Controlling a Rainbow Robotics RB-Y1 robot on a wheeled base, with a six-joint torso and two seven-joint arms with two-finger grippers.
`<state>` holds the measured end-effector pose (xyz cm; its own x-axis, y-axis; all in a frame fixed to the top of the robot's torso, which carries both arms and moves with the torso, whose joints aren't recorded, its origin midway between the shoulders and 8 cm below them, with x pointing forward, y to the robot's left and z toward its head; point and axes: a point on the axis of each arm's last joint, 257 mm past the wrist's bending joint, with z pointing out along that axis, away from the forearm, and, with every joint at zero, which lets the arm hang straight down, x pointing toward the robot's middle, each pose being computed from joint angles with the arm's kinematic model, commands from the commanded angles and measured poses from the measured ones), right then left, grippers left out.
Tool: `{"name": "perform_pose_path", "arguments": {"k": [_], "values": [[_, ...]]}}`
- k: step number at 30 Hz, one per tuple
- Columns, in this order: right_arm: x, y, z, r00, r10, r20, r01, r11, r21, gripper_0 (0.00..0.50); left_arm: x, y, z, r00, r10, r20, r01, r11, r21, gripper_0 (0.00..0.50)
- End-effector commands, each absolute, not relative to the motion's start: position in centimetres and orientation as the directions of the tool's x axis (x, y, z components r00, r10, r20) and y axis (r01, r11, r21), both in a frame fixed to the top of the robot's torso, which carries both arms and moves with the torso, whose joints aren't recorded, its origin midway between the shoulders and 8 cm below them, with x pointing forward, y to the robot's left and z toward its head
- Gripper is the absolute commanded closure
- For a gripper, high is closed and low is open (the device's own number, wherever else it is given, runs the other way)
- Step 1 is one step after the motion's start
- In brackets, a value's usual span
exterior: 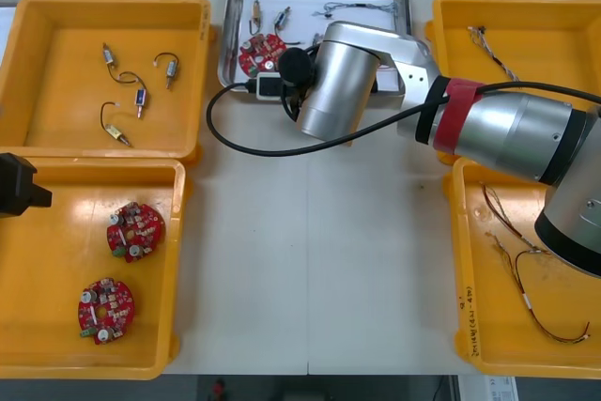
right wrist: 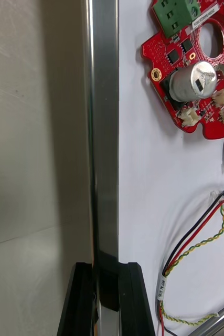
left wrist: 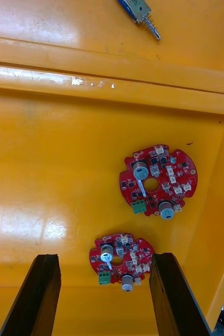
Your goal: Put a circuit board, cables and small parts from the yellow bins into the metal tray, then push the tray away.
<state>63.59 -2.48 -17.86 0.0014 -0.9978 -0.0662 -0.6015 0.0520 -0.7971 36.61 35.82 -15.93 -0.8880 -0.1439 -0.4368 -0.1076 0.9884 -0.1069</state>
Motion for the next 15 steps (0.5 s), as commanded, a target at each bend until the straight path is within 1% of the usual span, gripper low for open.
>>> {"name": "perform_pose_path", "arguments": {"k": [1, 4, 5, 6, 7, 8, 9, 14, 15], "values": [[64.3, 0.1, -14.6, 0.071, -0.997, -0.032, -0.559, -0.013, -0.829, 0.500, 36.2, 37.0, -14.7, -0.885, -0.031, -0.464, -0.024, 0.999, -0.022, 0.000], [64.4, 0.1, -14.6, 0.075, -0.997, -0.026, -0.558, -0.020, -0.830, 0.500, 36.2, 37.0, -14.7, -0.885, -0.031, -0.464, -0.024, 0.999, -0.022, 0.000], [64.4, 0.2, -14.6, 0.077, -0.997, -0.026, -0.557, -0.021, -0.830, 0.431, 36.2, 37.0, -14.7, -0.885, -0.031, -0.464, -0.024, 0.999, -0.022, 0.000], [64.4, 0.2, -14.6, 0.078, -0.997, -0.025, -0.557, -0.023, -0.830, 0.236, 36.2, 37.0, -14.7, -0.885, -0.031, -0.464, -0.024, 0.999, -0.022, 0.000], [64.4, 0.2, -14.6, 0.079, -0.997, -0.026, -0.558, -0.022, -0.830, 0.130, 36.2, 37.0, -14.7, -0.885, -0.031, -0.464, -0.024, 0.999, -0.022, 0.000], [64.4, 0.2, -14.6, 0.081, -0.996, -0.025, -0.556, -0.024, -0.831, 0.130, 36.2, 37.0, -14.7, -0.885, -0.031, -0.464, -0.024, 0.999, -0.022, 0.000], [64.4, 0.3, -14.5, 0.081, -0.996, -0.027, -0.556, -0.022, -0.831, 0.000, 36.2, 37.0, -14.7, -0.885, -0.031, -0.464, -0.024, 0.999, -0.022, 0.000], [63.9, 0.5, -14.2, 0.074, -0.997, -0.032, -0.565, -0.016, -0.825, 0.000, 36.2, 37.0, -14.7, -0.885, -0.031, -0.464, -0.024, 0.999, -0.022, 0.000], [63.3, 0.7, -14.1, 0.062, -0.997, -0.050, -0.586, 0.004, -0.810, 0.000, 36.2, 37.0, -14.7, -0.885, -0.031, -0.464, -0.024, 0.999, -0.022, 0.000]]}}
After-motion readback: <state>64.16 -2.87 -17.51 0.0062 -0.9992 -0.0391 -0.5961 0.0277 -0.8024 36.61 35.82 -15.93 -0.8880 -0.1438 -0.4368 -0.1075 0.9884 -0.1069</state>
